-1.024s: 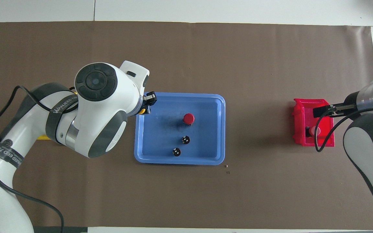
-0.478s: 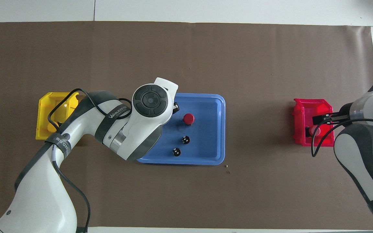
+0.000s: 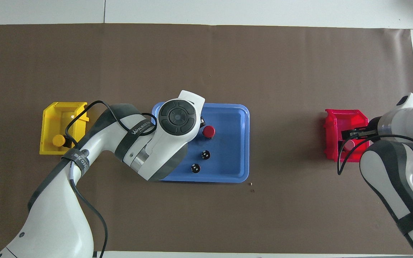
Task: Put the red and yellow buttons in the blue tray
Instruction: 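Place the yellow button in the blue tray while the right gripper returns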
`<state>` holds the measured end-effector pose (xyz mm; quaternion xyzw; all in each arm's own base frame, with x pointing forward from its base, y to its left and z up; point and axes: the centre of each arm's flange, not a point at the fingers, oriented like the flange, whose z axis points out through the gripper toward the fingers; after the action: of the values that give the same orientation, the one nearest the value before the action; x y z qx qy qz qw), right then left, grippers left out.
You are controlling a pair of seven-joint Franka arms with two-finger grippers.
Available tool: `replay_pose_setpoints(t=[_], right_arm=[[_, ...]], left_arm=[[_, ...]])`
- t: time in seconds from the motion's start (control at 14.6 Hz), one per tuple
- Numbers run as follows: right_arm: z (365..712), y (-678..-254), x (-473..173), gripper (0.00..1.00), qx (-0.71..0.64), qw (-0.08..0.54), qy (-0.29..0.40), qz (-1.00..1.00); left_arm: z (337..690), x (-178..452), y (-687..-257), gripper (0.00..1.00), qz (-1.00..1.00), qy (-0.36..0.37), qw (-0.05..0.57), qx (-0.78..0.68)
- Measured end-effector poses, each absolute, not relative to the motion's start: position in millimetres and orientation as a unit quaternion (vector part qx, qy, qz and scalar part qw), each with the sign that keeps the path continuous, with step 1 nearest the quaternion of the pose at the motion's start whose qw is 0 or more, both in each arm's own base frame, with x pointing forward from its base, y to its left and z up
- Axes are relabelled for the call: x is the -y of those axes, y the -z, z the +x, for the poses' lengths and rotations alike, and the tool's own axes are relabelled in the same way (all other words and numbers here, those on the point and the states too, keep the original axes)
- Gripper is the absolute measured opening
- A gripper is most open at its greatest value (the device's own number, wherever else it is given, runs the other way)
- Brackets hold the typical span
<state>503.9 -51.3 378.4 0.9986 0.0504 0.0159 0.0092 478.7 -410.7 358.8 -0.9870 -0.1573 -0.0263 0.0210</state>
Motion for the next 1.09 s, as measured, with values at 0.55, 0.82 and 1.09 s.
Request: replay_pose_setpoints(t=[0.55, 0.82, 1.09], right_arm=[[497.1, -361.4, 50.0, 0.67, -0.052, 0.008, -0.008, 0.999], [494.8, -358.1, 49.9, 0.67, -0.052, 0.008, -0.01, 0.999], [489.2, -348.8, 52.3, 0.67, -0.065, 0.008, -0.01, 0.998]], left_arm=[[493.3, 395.1, -372.7, 0.95, -0.986, 0.032, 0.023, 0.159], [539.1, 300.3, -452.2, 1.0, -0.998, -0.005, 0.048, 0.043], [566.2, 183.6, -543.2, 1.0, -0.998, -0.038, 0.04, -0.038]])
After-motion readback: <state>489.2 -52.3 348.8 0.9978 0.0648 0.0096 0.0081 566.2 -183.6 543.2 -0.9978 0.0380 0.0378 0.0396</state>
